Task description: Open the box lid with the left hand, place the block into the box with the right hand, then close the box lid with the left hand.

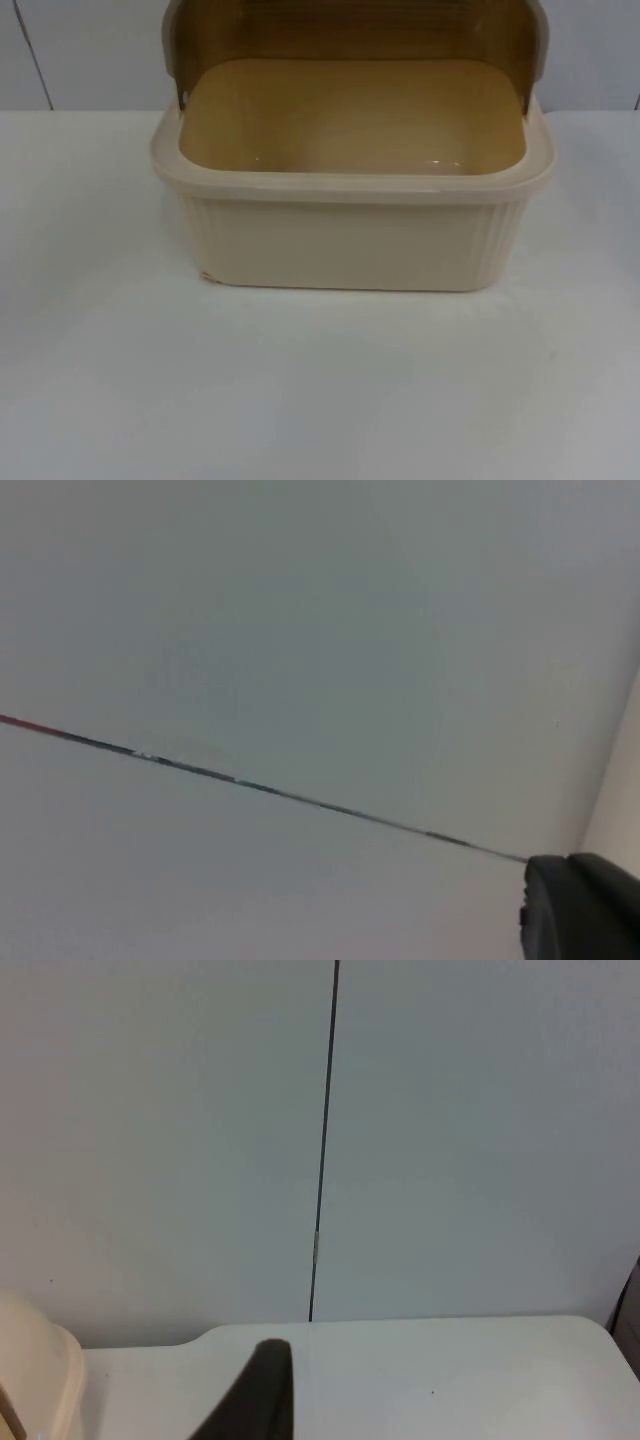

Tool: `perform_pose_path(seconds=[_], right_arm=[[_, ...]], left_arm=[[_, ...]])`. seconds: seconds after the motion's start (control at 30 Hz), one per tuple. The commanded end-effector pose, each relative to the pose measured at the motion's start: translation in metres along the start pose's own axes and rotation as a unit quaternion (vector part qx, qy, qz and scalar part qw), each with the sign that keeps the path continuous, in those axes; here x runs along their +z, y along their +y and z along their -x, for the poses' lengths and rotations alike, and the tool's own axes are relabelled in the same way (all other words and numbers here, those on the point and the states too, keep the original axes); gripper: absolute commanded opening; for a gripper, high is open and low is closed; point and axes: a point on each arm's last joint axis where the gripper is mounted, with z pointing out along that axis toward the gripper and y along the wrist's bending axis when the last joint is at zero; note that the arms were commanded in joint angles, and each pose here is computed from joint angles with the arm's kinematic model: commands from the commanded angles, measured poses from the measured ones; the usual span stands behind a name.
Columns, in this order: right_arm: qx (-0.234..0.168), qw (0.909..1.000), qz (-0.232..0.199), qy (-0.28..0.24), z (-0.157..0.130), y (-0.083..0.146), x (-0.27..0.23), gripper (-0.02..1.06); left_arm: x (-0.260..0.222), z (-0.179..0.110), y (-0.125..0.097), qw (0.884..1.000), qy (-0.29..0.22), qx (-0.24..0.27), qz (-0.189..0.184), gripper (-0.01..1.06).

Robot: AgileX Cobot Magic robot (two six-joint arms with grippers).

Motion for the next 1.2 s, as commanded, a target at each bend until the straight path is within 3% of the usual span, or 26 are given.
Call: perform_pose_path(seconds=[0.0,0.1,0.13,0.17,0.2,0.23,0.27,0.33,0.43,0.77,0.93,1.17], right_arm=[[-0.002,1.0000,-0.005,-0.007,0.001,-0.002,-0.002,1.05],[0.000,1.0000,-0.004,-0.006,0.001,-0.002,-0.002,1.05],[0.000,1.0000,-0.004,-0.005,0.000,-0.002,-0.002,1.05],[0.000,1.0000,-0.004,-0.005,0.000,-0.002,-0.002,1.05],[0.000,1.0000,-0.004,-0.005,0.000,-0.002,-0.002,1.05],[0.000,1.0000,-0.004,-0.005,0.000,-0.002,-0.002,1.05],[0.000,1.0000,-0.004,-0.005,0.000,-0.002,-0.002,1.05],[0.000,1.0000,-0.004,-0.005,0.000,-0.002,-0.002,1.05],[0.000,1.0000,-0.005,-0.004,0.000,-0.002,-0.002,1.05],[-0.002,1.0000,-0.004,0.002,0.000,-0.001,0.002,1.05],[0.000,1.0000,-0.004,0.003,-0.001,0.000,0.004,1.05],[0.000,1.0000,-0.002,-0.004,0.001,0.000,0.004,1.05]], left_arm=[[-0.001,0.004,0.004,0.999,-0.021,-0.029,0.010,0.00],[0.002,0.001,0.001,0.998,-0.035,-0.045,-0.017,0.00],[0.005,-0.006,-0.001,0.998,-0.036,-0.024,-0.042,0.00],[0.007,-0.011,-0.004,0.991,-0.064,-0.053,-0.102,0.00],[0.007,-0.011,-0.004,0.991,-0.064,-0.053,-0.102,0.00],[0.009,-0.018,-0.002,0.983,-0.092,-0.075,-0.136,0.00],[0.010,-0.026,0.004,0.979,-0.107,-0.098,-0.144,0.00],[0.016,-0.036,0.012,0.980,-0.101,-0.125,-0.117,0.00],[0.019,-0.039,0.013,0.984,-0.090,-0.113,-0.105,0.00],[0.045,-0.055,-0.010,0.979,-0.065,-0.134,-0.141,0.00],[0.054,-0.061,-0.012,0.981,-0.055,-0.136,-0.124,0.00],[0.060,-0.065,-0.019,0.980,-0.050,-0.134,-0.136,0.00]])
